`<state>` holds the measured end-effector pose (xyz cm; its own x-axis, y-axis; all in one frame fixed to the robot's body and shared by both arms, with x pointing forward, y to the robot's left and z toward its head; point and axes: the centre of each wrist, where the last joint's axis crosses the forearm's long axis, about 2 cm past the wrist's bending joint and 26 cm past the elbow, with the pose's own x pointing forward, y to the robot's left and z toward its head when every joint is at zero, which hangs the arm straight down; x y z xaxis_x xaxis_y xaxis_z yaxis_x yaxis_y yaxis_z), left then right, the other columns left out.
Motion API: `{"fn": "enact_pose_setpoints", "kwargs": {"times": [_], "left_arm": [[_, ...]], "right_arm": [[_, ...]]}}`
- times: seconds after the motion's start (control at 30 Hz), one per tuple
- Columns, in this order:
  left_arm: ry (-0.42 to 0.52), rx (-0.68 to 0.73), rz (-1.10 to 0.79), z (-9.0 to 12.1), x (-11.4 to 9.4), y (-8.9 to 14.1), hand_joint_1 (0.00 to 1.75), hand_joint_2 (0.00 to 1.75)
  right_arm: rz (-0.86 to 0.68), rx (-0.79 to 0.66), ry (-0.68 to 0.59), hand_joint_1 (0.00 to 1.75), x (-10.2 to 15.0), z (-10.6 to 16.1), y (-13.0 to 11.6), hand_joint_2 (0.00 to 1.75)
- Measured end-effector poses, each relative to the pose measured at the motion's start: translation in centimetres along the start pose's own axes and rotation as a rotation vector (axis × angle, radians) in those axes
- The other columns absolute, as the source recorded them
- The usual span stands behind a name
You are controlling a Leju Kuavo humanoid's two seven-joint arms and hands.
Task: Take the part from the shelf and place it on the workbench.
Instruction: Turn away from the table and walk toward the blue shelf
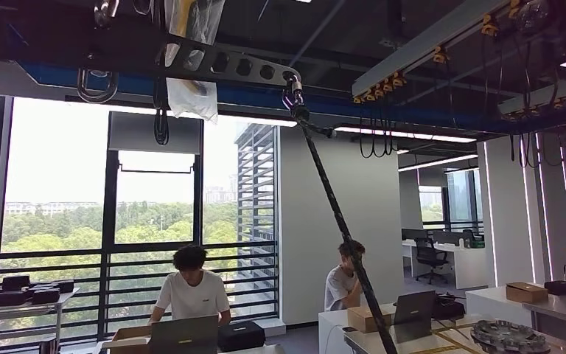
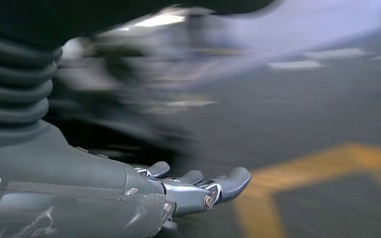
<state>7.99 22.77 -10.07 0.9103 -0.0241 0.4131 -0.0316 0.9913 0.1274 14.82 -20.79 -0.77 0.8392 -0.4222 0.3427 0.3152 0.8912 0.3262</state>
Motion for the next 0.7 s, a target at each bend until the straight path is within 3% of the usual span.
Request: {"fn": "enact_pose_setpoints", "kwargs": {"times": [0.1, 0.2, 0.33, 0.7], "left_arm": [[0.008, 0.024, -0.007, 0.0, 0.0, 0.0, 0.0, 1.75], [0.034, 0.019, -0.009, 0.0, 0.0, 0.2, 0.0, 1.75], [0.053, -0.003, -0.015, -0.1, 0.1, 0.2, 0.0, 1.75], [0.013, 0.037, -0.019, 0.0, 0.2, 0.1, 0.0, 1.75]], "right_arm": [[0.171, -0.013, 0.344, 0.0, -4.2, -2.1, -0.6, 1.75], [0.263, -0.093, 0.467, 0.0, -6.0, -3.3, -1.5, 1.75], [0.348, -0.231, 0.487, 0.0, -6.7, -4.0, -3.3, 1.75], [0.473, -0.445, 0.374, 0.0, -5.9, -4.6, -6.1, 1.75]]}}
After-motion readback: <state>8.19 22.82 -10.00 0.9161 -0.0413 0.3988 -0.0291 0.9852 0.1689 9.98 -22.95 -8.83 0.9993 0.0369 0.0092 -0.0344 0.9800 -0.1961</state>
